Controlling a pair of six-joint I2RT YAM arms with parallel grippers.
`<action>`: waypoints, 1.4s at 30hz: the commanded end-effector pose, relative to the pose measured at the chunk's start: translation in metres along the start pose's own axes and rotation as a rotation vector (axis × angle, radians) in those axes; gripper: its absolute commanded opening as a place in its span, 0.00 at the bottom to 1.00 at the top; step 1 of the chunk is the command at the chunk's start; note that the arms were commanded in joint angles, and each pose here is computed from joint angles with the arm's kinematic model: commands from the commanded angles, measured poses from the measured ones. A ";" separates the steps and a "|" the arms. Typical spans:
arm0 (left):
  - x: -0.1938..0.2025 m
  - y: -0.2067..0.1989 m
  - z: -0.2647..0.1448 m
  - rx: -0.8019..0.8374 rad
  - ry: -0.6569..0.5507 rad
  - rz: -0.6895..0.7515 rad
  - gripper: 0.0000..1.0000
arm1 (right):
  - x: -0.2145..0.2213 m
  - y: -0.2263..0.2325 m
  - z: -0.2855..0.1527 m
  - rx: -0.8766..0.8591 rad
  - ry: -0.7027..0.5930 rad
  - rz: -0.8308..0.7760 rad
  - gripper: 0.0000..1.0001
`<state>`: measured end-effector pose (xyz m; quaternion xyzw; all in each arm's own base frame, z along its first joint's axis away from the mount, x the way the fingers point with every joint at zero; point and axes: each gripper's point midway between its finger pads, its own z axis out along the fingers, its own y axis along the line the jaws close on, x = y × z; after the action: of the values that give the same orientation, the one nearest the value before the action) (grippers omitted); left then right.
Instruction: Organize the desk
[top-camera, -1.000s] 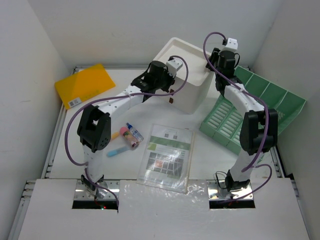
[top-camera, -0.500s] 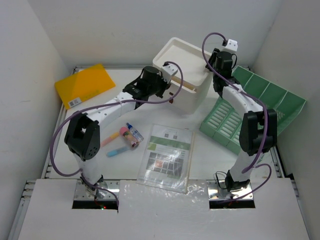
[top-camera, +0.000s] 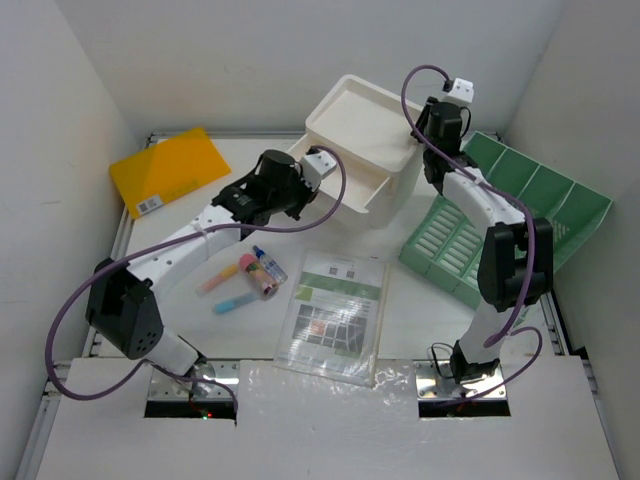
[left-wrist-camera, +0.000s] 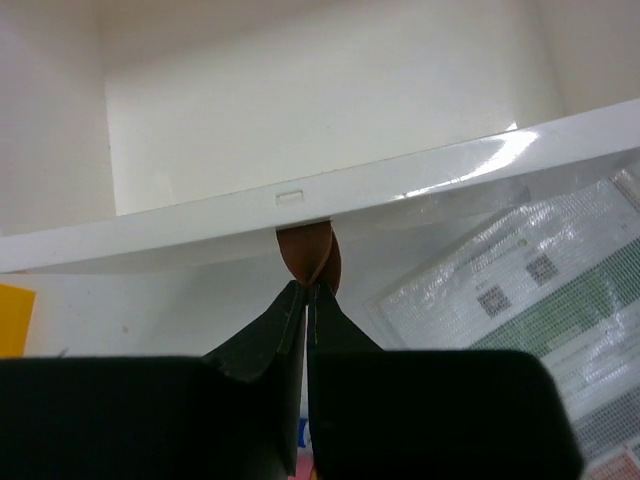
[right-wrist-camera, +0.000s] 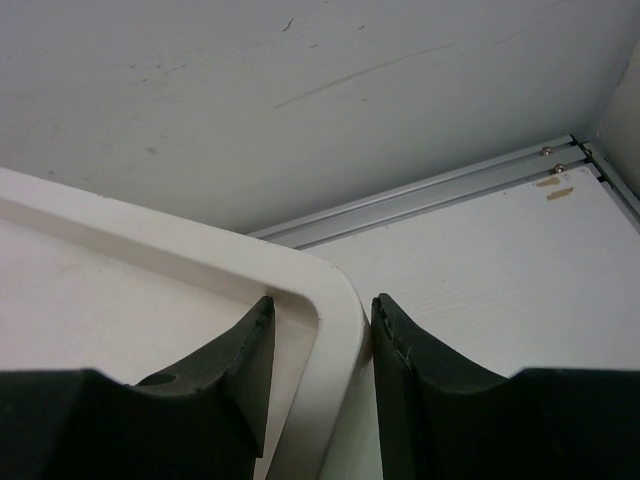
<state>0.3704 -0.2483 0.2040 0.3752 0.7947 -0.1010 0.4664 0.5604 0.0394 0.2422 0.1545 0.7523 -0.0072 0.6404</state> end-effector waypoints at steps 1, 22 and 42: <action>-0.024 0.000 -0.022 0.017 -0.070 0.047 0.03 | 0.054 0.007 -0.003 -0.031 0.172 -0.083 0.00; 0.089 0.214 -0.218 -0.463 0.050 -0.322 1.00 | -0.070 0.123 -0.159 -0.510 -0.002 -0.444 0.73; 0.239 0.225 -0.243 -0.579 0.170 -0.597 1.00 | 0.282 0.321 -0.364 -1.152 0.631 -0.843 0.59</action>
<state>0.2882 0.1457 0.1633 -0.0298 0.9180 -0.0001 0.3956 0.2425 0.4623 0.0699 -0.5415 0.7713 0.1546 0.2966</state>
